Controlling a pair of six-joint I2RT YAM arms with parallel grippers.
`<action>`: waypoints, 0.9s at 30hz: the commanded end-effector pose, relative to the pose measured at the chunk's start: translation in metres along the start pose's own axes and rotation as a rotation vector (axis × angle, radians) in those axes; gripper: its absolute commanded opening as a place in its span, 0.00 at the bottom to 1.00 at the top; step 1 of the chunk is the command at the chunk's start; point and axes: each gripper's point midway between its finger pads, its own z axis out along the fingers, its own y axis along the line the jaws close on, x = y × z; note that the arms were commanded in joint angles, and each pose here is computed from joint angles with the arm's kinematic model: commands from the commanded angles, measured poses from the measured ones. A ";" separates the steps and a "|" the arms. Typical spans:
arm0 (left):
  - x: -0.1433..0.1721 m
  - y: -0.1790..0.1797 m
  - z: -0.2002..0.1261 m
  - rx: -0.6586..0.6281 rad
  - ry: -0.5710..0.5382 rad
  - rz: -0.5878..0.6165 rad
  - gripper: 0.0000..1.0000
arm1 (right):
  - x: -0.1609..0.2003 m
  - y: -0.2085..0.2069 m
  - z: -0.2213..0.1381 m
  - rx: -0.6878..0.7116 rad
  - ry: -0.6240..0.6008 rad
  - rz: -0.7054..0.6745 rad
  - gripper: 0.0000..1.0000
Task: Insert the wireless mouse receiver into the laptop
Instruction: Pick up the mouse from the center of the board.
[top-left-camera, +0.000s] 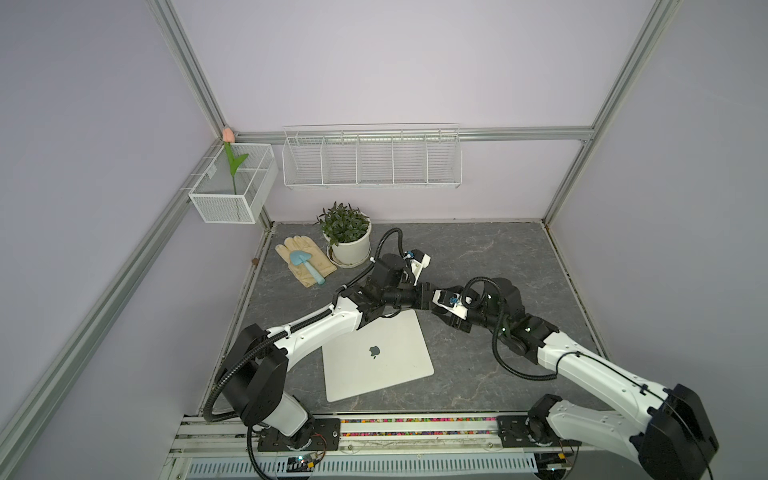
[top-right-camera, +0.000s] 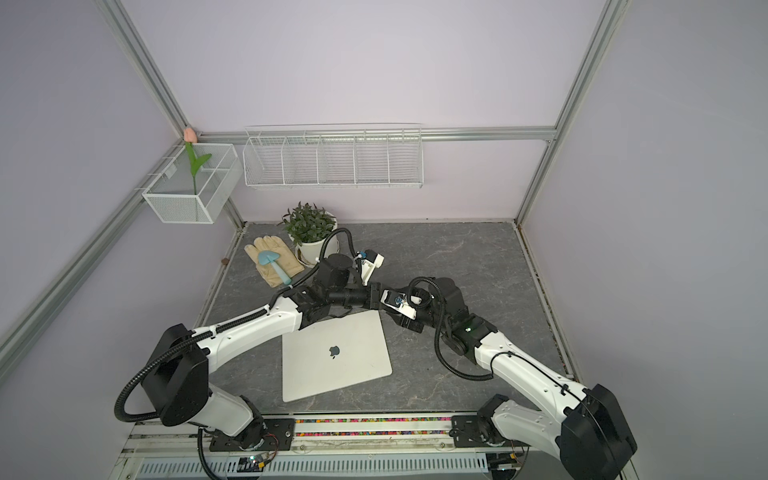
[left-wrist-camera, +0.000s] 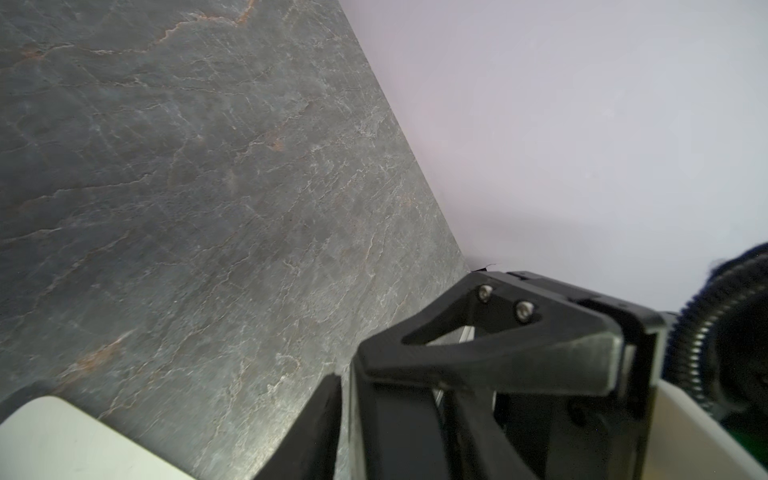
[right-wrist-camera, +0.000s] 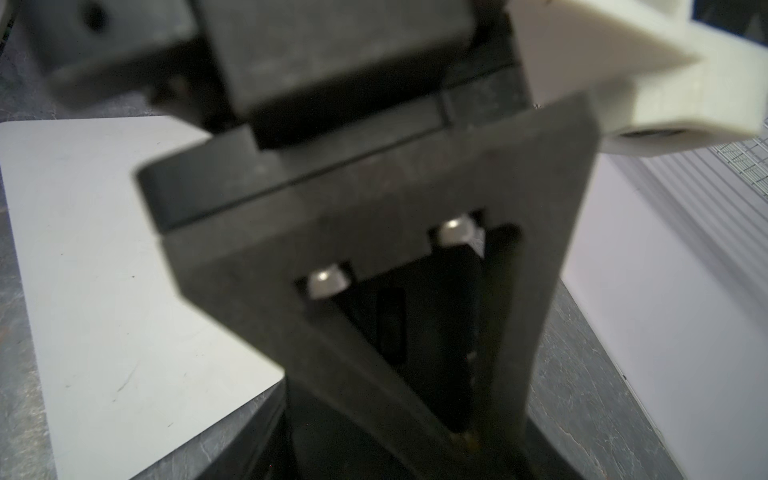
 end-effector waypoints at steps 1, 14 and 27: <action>-0.004 -0.004 0.003 0.005 0.009 0.004 0.30 | -0.002 -0.001 0.003 0.016 -0.024 0.014 0.40; -0.002 0.005 0.004 -0.046 0.021 -0.023 0.00 | 0.001 -0.026 0.004 0.159 -0.011 0.032 0.76; -0.046 0.081 -0.046 -0.194 -0.063 -0.524 0.00 | 0.003 0.004 -0.008 0.109 -0.065 -0.330 0.96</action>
